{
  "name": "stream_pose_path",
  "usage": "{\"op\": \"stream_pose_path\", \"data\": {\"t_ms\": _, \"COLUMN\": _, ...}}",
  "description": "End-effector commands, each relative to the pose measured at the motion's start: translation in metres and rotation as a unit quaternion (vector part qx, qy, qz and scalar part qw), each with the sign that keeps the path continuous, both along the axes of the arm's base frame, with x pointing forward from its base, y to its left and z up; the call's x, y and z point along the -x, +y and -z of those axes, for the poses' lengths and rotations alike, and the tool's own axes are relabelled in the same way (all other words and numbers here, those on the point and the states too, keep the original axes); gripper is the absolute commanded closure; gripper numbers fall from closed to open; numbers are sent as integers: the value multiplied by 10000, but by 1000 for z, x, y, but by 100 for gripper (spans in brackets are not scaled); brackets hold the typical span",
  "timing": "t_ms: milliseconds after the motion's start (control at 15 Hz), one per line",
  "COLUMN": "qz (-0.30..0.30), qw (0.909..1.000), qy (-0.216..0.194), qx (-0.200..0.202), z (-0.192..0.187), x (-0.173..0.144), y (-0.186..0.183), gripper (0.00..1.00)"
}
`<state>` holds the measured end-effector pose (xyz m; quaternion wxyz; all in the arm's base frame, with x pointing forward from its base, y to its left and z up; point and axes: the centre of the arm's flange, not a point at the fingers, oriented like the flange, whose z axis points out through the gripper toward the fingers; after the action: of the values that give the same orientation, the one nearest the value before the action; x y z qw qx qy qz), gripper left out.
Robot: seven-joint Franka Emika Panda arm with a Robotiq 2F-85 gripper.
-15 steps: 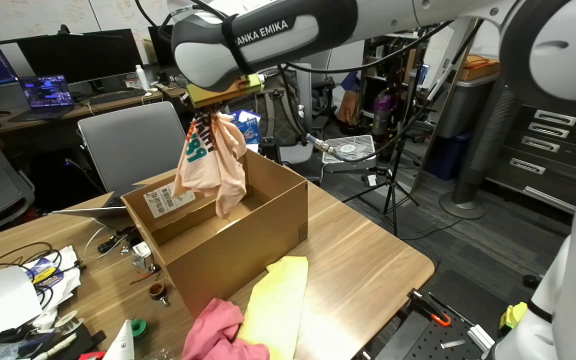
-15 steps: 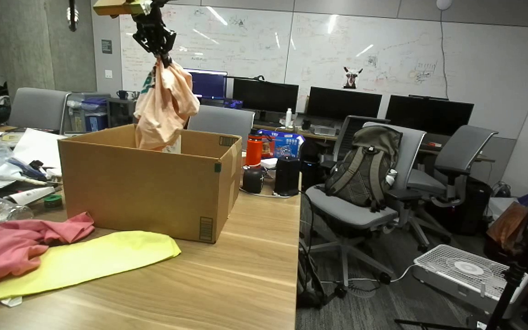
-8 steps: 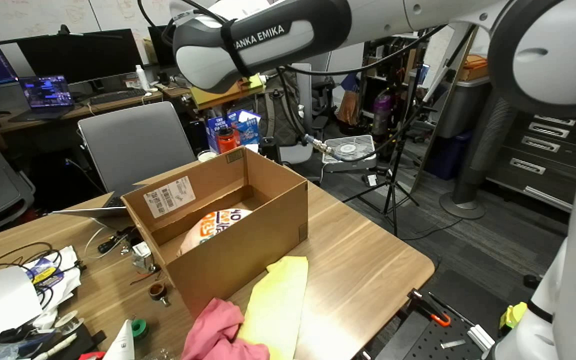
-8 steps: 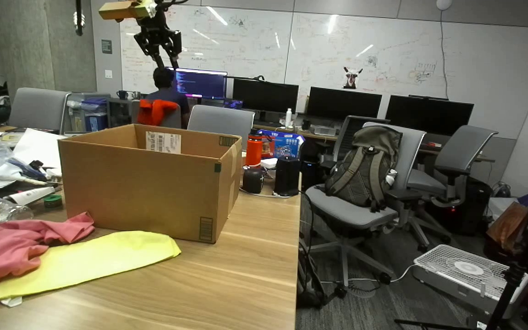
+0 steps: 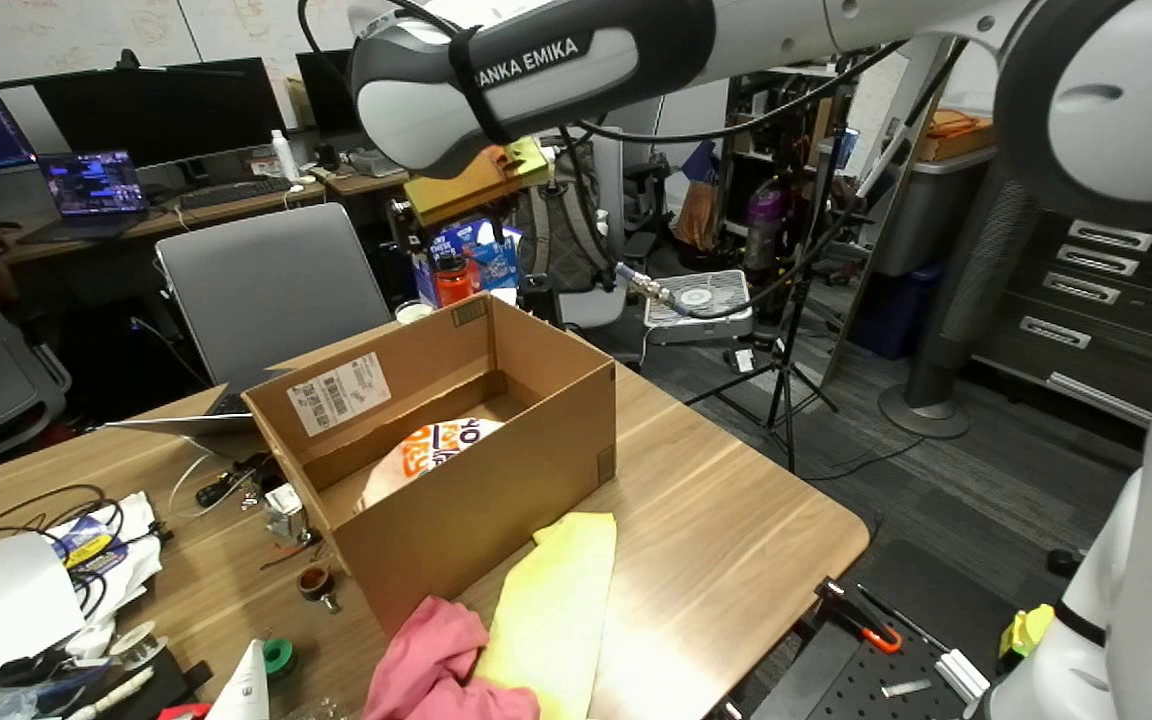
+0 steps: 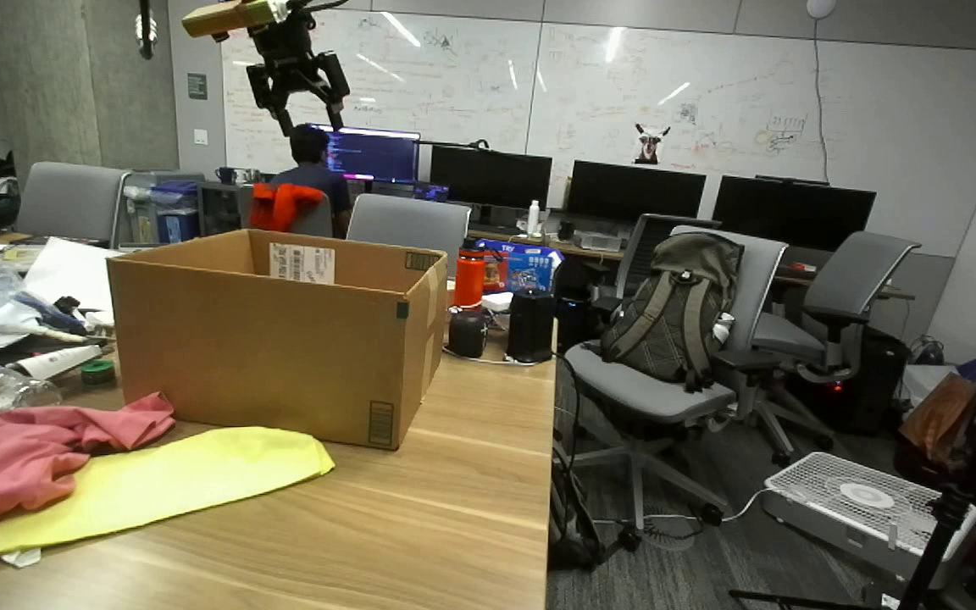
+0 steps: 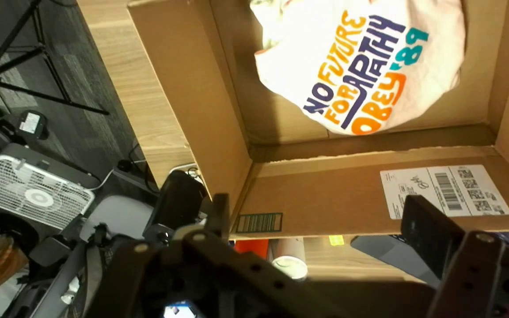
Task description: Put the three objects into the cardboard box
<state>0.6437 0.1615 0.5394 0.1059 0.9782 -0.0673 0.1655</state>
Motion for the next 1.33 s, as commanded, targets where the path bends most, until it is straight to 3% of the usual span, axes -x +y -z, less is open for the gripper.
{"op": "stream_pose_path", "data": {"t_ms": 0, "qz": 31, "qw": 9989, "qy": 467, "qx": 40, "z": -9, "x": 39, "y": -8, "gripper": 0}}
{"op": "stream_pose_path", "data": {"t_ms": 733, "qz": 126, "qw": 9866, "qy": 1608, "qx": -250, "z": 16, "x": 120, "y": -28, "gripper": 0}}
{"op": "stream_pose_path", "data": {"t_ms": 1267, "qz": -451, "qw": 9638, "qy": 2540, "qx": -679, "z": 91, "x": 173, "y": -4, "gripper": 0}}
